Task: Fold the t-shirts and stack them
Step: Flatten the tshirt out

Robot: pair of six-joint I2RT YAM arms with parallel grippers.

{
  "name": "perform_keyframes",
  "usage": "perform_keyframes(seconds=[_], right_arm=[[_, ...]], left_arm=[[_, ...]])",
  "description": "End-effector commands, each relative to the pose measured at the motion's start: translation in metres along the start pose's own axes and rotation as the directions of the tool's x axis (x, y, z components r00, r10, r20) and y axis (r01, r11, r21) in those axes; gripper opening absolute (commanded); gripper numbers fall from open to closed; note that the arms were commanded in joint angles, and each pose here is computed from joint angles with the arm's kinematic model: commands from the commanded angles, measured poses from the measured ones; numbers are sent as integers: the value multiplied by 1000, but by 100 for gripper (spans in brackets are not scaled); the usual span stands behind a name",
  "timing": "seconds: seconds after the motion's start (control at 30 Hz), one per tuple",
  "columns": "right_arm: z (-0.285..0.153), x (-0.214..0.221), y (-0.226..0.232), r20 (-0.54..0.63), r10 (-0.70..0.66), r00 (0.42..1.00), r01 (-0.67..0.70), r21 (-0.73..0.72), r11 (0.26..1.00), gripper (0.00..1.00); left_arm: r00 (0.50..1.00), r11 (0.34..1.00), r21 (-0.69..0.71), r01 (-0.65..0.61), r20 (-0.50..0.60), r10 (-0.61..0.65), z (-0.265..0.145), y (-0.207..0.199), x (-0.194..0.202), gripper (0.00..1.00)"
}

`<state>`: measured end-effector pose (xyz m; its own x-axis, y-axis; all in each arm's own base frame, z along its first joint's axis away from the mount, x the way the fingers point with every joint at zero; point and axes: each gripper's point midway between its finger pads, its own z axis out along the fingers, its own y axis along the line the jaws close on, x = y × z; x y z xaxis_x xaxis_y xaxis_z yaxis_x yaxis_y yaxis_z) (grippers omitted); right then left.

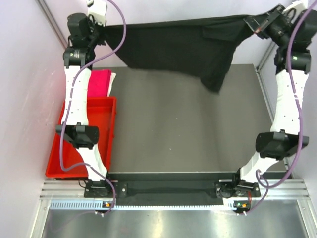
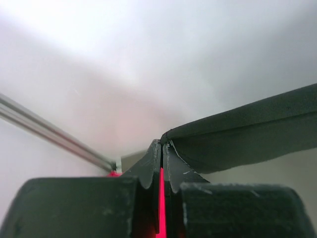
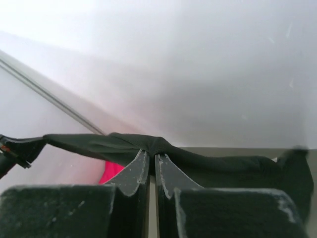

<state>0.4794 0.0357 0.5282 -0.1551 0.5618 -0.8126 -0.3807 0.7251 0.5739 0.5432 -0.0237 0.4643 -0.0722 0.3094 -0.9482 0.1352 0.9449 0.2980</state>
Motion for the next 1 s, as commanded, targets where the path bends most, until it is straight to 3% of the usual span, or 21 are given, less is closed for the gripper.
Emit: perform_keyframes(seconds=[0.0, 0.07, 0.1, 0.17, 0.2, 0.23, 0.27, 0.3, 0.37, 0.4, 0.57, 0.8, 0.97], right_arm=[[-35, -19, -5, 76, -55, 996, 52, 40, 998, 0], [-40, 21, -40, -4, -8, 1000, 8, 115, 993, 0], [-53, 30, -39, -8, -12, 1000, 13, 138, 990, 0], [-68, 62, -58, -36, 48, 998, -39, 207, 977, 0], [-85, 100, -72, -83, 98, 992, -75, 249, 966, 0], [-94, 121, -80, -110, 126, 986, -92, 272, 958, 0], [-111, 172, -106, -176, 210, 962, -140, 340, 930, 0], [-126, 184, -101, -174, 199, 964, -131, 338, 932, 0], [-156, 246, -128, -239, 276, 931, -155, 426, 892, 0], [-172, 261, -132, -262, 269, 927, -128, 454, 882, 0], [-234, 356, -163, -367, 393, 843, -113, 593, 797, 0], [-257, 396, -181, -383, 470, 795, -120, 661, 741, 0], [-235, 384, -185, -367, 439, 820, -143, 612, 778, 0]], left_arm=[[996, 997, -71, -15, 90, 21, -23, 20, -26, 0], [995, 999, -25, -34, 92, 36, -33, 10, -22, 0], [999, 998, 35, -54, 13, 53, -24, -6, 17, 0], [998, 992, 107, -64, -9, 65, -38, -23, 35, 0], [992, 984, 167, -63, -101, 80, -36, -41, 83, 0], [991, 980, 187, -69, -104, 89, -50, -47, 88, 0], [987, 973, 220, -64, -127, 94, -56, -56, 105, 0], [972, 963, 266, -52, -207, 110, -60, -73, 154, 0], [965, 951, 304, -55, -230, 129, -81, -86, 180, 0], [941, 929, 370, -35, -300, 155, -94, -105, 224, 0], [872, 853, 521, 18, -426, 241, -153, -148, 314, 0], [785, 790, 612, 47, -511, 349, -191, -169, 379, 0], [764, 822, 566, 70, -560, 320, -176, -160, 374, 0]])
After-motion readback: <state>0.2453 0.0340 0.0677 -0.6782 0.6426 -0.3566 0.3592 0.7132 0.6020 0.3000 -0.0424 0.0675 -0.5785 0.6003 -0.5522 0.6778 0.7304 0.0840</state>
